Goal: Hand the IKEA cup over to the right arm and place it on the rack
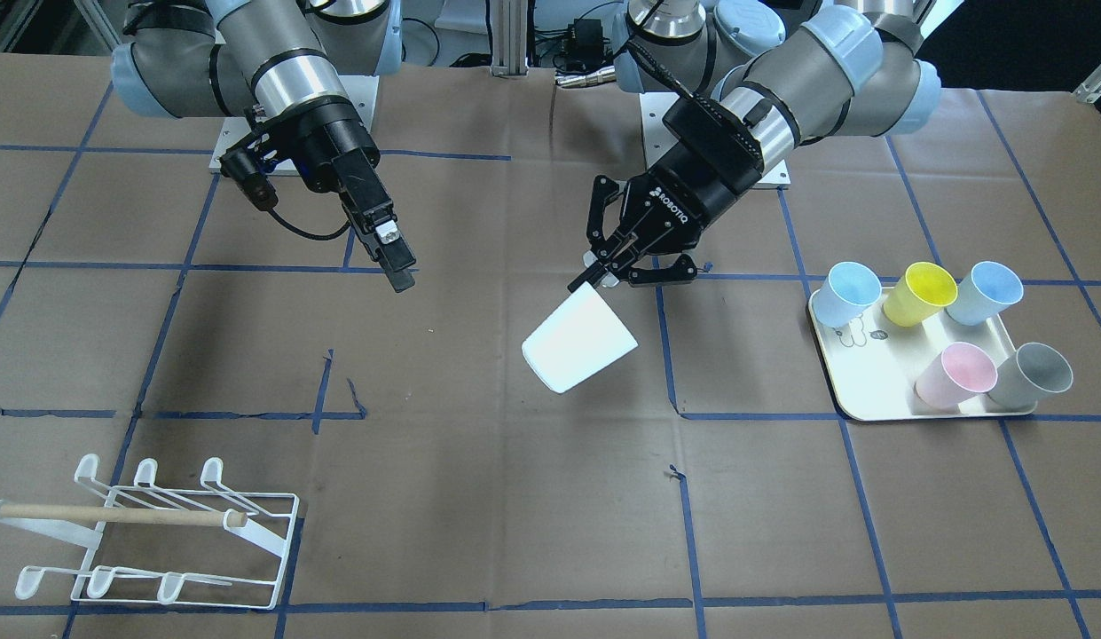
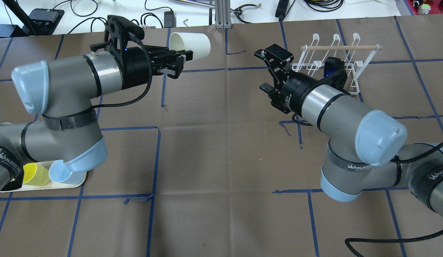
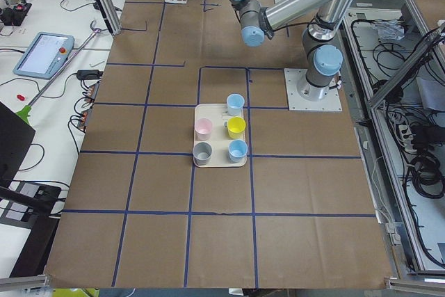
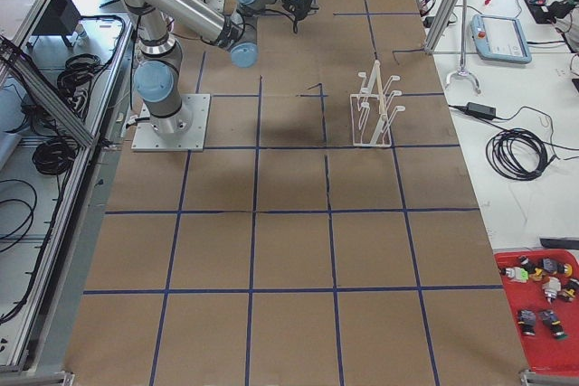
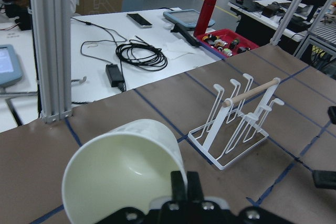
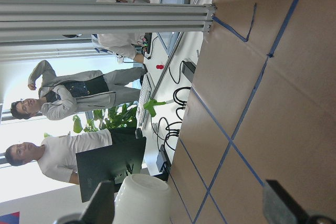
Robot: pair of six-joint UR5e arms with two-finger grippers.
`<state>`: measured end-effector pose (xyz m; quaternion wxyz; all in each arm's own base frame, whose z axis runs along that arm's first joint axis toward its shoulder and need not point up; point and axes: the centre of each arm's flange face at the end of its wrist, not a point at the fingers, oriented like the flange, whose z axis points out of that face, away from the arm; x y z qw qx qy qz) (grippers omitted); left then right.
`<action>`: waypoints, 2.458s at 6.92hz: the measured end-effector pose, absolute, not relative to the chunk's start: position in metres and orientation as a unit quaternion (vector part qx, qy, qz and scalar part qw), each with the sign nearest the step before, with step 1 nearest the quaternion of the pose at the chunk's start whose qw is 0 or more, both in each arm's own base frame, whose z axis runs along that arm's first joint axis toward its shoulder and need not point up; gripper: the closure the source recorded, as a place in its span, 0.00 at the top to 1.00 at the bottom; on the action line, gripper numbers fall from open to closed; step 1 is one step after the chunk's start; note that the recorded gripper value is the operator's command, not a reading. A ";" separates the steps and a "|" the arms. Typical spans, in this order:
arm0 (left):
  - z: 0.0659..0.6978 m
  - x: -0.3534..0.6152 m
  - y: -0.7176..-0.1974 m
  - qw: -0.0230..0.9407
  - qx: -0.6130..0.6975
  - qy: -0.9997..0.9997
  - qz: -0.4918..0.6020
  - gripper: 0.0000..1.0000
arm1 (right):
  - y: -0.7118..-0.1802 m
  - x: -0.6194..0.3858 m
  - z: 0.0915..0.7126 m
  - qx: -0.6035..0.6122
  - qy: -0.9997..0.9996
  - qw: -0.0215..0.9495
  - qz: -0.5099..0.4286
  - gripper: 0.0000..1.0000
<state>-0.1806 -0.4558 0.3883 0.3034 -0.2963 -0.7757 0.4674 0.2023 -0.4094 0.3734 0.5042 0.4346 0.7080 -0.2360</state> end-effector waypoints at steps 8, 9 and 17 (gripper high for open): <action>0.353 -0.192 -0.405 0.345 -0.328 -0.730 0.490 0.03 | -0.397 0.242 0.361 0.471 0.705 0.508 -0.147 1.00; 0.353 -0.192 -0.405 0.346 -0.327 -0.730 0.489 0.03 | -0.396 0.247 0.361 0.471 0.710 0.505 -0.139 0.99; 0.354 -0.192 -0.405 0.349 -0.325 -0.731 0.488 0.03 | -0.445 0.286 0.369 0.466 0.725 0.496 -0.108 0.95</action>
